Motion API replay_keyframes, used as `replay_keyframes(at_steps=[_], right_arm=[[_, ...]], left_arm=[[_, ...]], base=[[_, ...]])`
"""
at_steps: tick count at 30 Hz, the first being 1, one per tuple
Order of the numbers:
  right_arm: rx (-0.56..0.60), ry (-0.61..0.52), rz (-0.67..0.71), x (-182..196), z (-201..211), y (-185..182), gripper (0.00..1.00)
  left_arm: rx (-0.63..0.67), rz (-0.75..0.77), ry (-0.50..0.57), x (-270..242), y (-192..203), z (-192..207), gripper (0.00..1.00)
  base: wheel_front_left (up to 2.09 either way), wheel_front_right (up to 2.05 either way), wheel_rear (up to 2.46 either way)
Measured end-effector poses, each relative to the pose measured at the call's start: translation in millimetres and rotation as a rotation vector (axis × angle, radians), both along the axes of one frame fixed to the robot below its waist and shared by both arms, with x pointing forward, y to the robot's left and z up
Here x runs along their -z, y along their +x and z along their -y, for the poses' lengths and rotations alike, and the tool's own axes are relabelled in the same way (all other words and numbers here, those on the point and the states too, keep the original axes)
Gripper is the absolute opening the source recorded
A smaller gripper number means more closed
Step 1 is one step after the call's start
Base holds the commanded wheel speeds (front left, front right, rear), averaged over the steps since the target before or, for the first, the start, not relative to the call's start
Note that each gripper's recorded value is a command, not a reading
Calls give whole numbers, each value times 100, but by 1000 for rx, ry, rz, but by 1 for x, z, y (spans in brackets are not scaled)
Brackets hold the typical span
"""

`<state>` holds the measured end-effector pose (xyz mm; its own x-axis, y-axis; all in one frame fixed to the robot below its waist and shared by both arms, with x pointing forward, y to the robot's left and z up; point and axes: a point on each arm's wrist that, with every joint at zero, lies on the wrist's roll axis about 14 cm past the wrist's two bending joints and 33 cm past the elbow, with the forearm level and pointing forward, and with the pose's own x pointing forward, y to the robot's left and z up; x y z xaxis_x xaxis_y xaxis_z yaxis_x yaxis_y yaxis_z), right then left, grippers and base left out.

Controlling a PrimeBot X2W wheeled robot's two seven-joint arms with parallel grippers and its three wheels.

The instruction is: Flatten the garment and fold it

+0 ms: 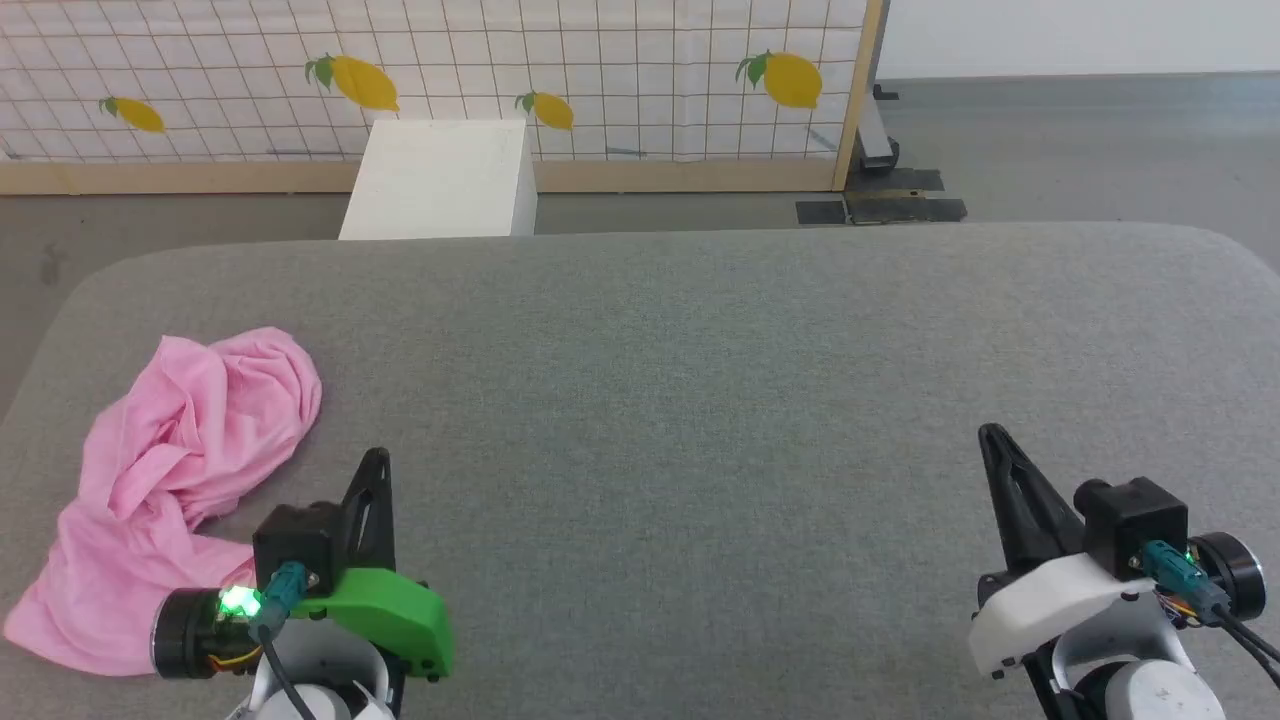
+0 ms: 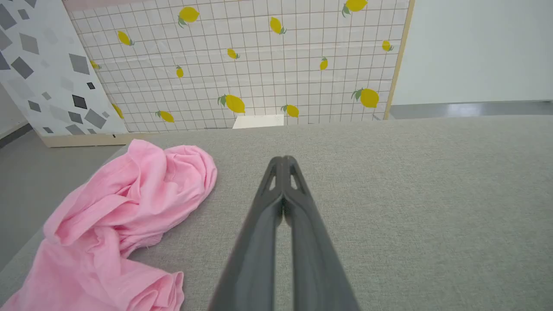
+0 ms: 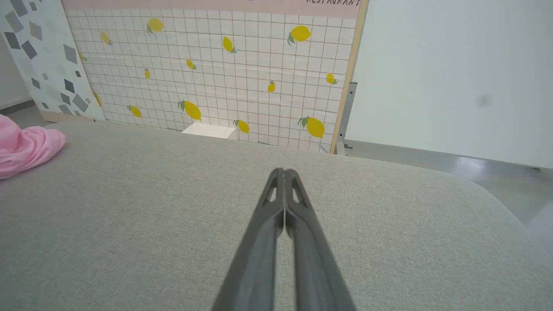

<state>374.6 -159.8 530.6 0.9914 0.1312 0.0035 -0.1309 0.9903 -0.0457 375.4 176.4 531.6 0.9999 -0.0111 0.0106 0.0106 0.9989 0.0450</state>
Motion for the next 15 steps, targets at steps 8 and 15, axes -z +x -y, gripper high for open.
replay_keyframes(at_steps=[8,15], right_arm=[[0,0,0,0,0,0,0],[0,0,0,0,0,0,0]], left_arm=[[0,0,0,0,0,0,0],[0,0,0,0,0,0,0]], base=[[0,0,0],[0,0,0]])
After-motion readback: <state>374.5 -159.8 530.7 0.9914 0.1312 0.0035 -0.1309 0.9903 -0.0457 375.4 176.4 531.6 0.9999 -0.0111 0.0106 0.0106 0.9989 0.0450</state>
